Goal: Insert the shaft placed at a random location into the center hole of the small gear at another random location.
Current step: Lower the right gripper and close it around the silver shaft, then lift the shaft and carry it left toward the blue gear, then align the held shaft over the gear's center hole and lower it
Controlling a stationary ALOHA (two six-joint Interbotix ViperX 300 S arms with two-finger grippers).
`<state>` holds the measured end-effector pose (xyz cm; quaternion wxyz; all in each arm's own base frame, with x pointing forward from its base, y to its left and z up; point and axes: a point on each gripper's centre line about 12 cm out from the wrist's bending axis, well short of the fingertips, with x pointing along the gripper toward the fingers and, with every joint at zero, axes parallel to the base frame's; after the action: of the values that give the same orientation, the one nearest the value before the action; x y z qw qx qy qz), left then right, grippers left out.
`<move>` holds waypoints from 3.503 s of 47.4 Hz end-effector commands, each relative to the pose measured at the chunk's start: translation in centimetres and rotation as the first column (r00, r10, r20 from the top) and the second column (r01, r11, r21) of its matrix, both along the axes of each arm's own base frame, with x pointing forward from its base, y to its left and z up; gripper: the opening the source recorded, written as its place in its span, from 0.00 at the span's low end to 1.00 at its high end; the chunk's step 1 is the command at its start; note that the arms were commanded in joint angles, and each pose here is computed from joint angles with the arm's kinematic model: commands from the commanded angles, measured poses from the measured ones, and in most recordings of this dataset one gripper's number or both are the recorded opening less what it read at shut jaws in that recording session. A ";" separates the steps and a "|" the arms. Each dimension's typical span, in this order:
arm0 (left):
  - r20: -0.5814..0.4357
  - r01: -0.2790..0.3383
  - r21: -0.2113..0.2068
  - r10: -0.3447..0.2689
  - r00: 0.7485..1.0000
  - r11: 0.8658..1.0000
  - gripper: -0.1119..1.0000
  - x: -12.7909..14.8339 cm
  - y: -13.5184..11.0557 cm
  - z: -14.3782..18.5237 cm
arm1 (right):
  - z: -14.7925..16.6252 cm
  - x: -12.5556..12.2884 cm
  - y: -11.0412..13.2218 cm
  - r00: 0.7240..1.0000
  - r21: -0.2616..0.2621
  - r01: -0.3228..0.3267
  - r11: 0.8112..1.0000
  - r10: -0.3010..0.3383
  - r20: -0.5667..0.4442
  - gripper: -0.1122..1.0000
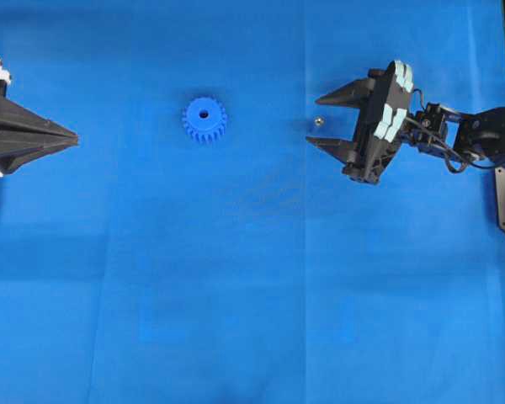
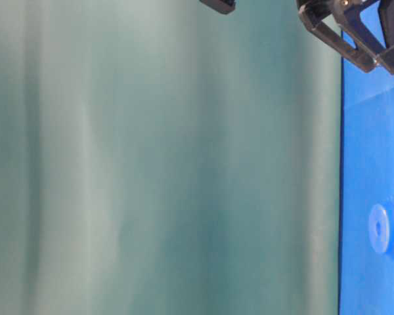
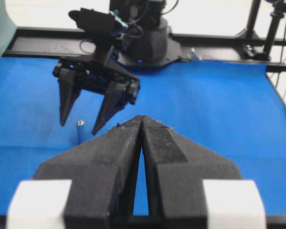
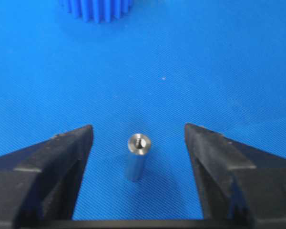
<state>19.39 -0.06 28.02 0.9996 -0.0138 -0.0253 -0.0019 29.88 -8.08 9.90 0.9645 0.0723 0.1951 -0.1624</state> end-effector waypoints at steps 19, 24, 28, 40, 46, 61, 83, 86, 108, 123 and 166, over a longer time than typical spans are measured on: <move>0.011 0.002 -0.005 -0.002 1.000 1.000 0.10 -0.3 0.0 0.6 | 0.7 0.5 0.1 0.999 -0.004 -0.003 1.000 0.003 0.032 0.12; 0.005 0.002 -0.005 -0.002 1.000 1.000 0.10 -0.4 0.0 0.5 | 0.8 0.6 0.1 0.999 0.001 -0.001 1.000 0.001 0.034 0.12; 0.002 0.002 -0.005 -0.002 1.000 1.000 0.10 -0.4 0.0 0.4 | 1.2 0.7 0.1 0.999 0.011 0.001 1.000 -0.002 0.047 0.12; 0.000 0.002 -0.005 -0.002 1.000 1.000 0.10 -0.4 0.0 0.4 | 5.6 0.8 0.2 0.997 0.033 -0.006 0.999 0.003 0.071 0.12; 0.000 0.002 -0.005 -0.002 1.000 1.000 0.10 -0.4 0.0 0.4 | 7.6 0.9 0.4 0.998 0.040 -0.014 0.999 0.012 0.067 0.12; -0.002 0.002 -0.005 -0.002 1.000 1.000 0.10 -0.4 0.0 0.3 | 8.4 0.8 0.4 0.998 0.041 -0.020 0.999 0.017 0.062 0.12; -0.005 0.002 -0.005 -0.002 1.000 1.000 0.10 -0.4 0.0 0.2 | 9.6 6.7 -0.5 0.995 0.023 -0.038 0.999 0.036 0.097 0.12; -0.005 0.002 -0.005 -0.002 1.000 1.000 0.10 -0.4 0.0 0.2 | 9.8 8.0 -0.5 0.993 0.018 -0.046 0.999 0.044 0.106 0.12; -0.003 0.002 -0.005 -0.002 1.000 1.000 0.10 -0.4 0.0 0.2 | 11.4 15.4 -1.0 0.989 -0.013 -0.096 0.995 0.097 0.108 0.12; -0.003 0.002 -0.005 -0.002 1.000 1.000 0.10 -0.4 0.0 0.2 | 11.7 16.2 -1.1 0.988 -0.018 -0.098 0.995 0.100 0.118 0.12; -0.003 0.002 -0.005 -0.002 1.000 1.000 0.10 -0.4 0.0 0.2 | 6.0 17.1 -1.5 0.996 0.034 -0.070 0.997 0.068 0.053 0.12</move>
<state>18.85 -0.06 27.84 0.9997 -0.0161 -0.0184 -0.0018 46.64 -9.56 14.74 0.9698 0.0871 0.1911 -0.1241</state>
